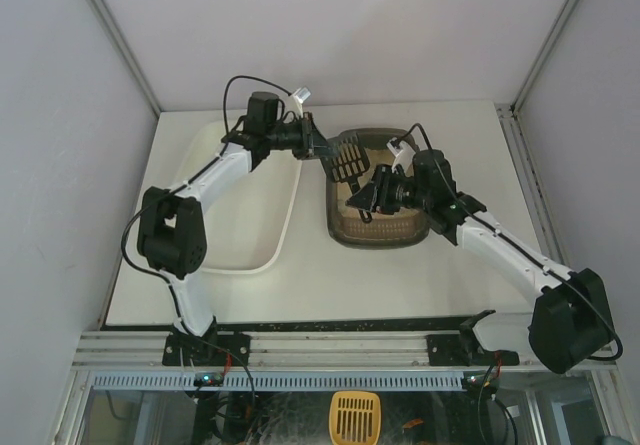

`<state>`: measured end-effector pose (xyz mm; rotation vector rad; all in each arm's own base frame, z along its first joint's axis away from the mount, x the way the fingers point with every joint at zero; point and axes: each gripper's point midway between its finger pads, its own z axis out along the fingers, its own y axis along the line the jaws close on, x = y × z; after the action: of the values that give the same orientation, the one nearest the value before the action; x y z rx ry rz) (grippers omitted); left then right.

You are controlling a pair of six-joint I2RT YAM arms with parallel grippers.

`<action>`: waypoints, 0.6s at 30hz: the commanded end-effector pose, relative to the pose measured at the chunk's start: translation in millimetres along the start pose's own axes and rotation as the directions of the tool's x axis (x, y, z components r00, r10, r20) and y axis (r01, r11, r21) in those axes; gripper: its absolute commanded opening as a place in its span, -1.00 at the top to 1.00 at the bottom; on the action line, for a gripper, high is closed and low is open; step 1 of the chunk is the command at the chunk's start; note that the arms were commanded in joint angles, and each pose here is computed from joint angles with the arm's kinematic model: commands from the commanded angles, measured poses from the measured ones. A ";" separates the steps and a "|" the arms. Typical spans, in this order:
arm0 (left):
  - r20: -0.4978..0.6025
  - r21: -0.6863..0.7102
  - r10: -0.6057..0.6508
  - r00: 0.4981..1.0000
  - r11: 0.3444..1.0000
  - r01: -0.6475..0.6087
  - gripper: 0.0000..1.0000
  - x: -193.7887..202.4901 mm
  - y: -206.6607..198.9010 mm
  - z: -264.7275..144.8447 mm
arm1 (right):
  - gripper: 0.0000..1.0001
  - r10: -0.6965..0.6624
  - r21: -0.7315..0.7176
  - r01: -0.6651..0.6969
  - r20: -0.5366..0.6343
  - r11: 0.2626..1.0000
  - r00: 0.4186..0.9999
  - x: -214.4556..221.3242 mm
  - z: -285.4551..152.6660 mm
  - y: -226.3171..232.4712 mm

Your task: Clean the litter box

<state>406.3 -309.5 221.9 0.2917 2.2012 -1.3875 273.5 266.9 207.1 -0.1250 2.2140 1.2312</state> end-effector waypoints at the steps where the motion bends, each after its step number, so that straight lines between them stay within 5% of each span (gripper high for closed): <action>1: 0.064 0.066 0.071 0.995 0.995 -0.076 0.99 -17.4 -39.3 -18.7 | 0.28 -0.027 -0.075 0.030 0.037 0.997 0.999 -10.5 2.6 13.7; 9: 0.078 0.068 0.065 0.995 0.995 -0.070 1.00 -20.8 -41.8 -21.8 | 0.40 -0.014 -0.102 0.016 0.019 0.995 1.000 -8.1 8.5 13.6; 12: 0.080 0.070 0.058 0.995 0.995 -0.064 0.99 -21.9 -42.5 -23.7 | 0.89 -0.011 -0.096 0.012 0.013 0.995 1.000 -6.6 9.3 9.0; 14: 0.078 0.070 0.059 0.995 0.995 -0.064 0.96 -20.0 -43.1 -24.6 | 1.00 -0.003 -0.093 0.004 0.009 0.996 1.000 -6.3 9.0 6.9; 18: 0.091 -0.009 0.097 0.991 0.995 -0.097 0.34 -24.3 -36.9 -30.5 | 1.00 -0.016 -0.060 0.017 0.008 0.998 1.000 -4.8 0.3 2.6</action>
<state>407.3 -307.5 242.5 0.2980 2.1415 -1.3781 277.7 274.6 206.1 -0.1179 2.1952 1.3215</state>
